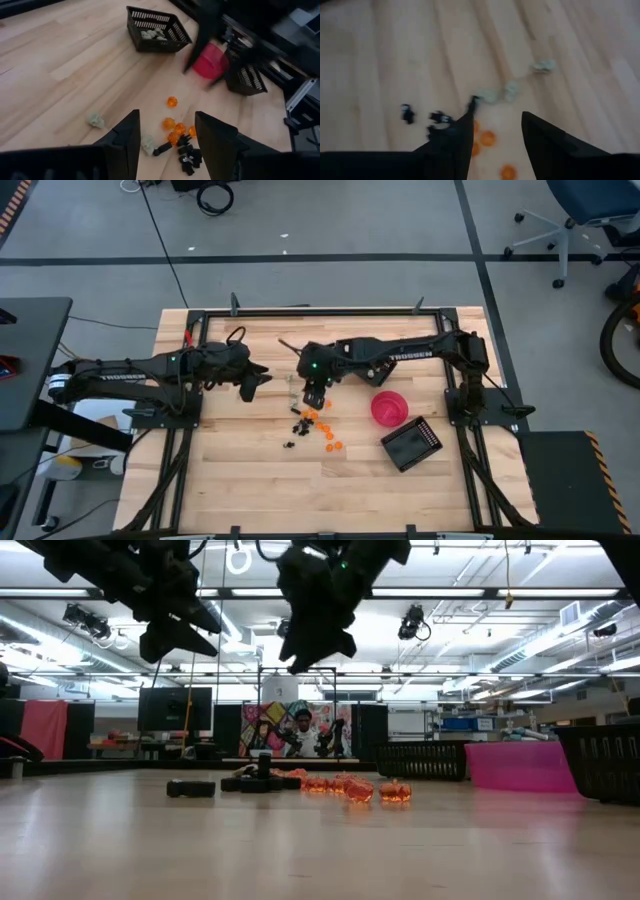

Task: Sort Halloween decoration
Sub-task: Put the orange pumpkin toy into the red bowl

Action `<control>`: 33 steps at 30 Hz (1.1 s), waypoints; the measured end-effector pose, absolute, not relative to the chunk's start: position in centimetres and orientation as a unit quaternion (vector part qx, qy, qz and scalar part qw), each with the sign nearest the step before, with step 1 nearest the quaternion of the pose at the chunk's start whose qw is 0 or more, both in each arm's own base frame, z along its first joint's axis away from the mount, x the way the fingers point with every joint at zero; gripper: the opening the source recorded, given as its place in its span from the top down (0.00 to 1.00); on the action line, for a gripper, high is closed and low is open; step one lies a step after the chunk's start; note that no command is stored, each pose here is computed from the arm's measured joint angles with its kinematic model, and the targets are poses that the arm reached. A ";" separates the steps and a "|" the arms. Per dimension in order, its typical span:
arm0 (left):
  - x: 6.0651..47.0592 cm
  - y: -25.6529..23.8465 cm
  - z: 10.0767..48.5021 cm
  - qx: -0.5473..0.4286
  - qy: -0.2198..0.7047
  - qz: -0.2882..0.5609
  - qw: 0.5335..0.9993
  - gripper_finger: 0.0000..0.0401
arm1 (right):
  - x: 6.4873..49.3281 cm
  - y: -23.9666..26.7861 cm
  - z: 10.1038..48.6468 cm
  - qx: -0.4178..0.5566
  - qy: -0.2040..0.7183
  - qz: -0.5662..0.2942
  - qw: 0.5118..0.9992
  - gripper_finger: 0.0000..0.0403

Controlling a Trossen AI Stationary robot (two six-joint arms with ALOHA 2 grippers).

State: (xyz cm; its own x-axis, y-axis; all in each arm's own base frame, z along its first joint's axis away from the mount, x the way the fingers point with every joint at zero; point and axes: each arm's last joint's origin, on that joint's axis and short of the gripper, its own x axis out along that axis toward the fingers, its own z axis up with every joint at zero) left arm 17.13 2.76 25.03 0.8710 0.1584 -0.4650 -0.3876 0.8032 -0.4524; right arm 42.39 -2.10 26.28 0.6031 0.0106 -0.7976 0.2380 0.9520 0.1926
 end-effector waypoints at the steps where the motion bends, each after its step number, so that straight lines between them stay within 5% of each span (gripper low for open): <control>1: 17.1 2.8 25.1 -0.279 0.204 0.147 0.927 0.59 | 42.5 -1.6 26.4 0.138 0.437 -0.059 0.887 0.58; 12: 15.9 1.2 25.8 -0.276 0.199 0.111 0.934 0.60 | 44.3 -0.4 25.1 0.153 0.397 -0.073 0.902 0.58; 22: 13.3 0.9 25.1 -0.254 0.267 0.129 0.921 0.60 | 44.3 0.7 22.9 0.101 0.453 -0.045 0.885 0.58; 33: 12.5 0.4 25.9 -0.192 0.229 0.130 0.945 0.60 | 42.0 1.9 20.3 0.051 0.547 -0.090 0.830 0.43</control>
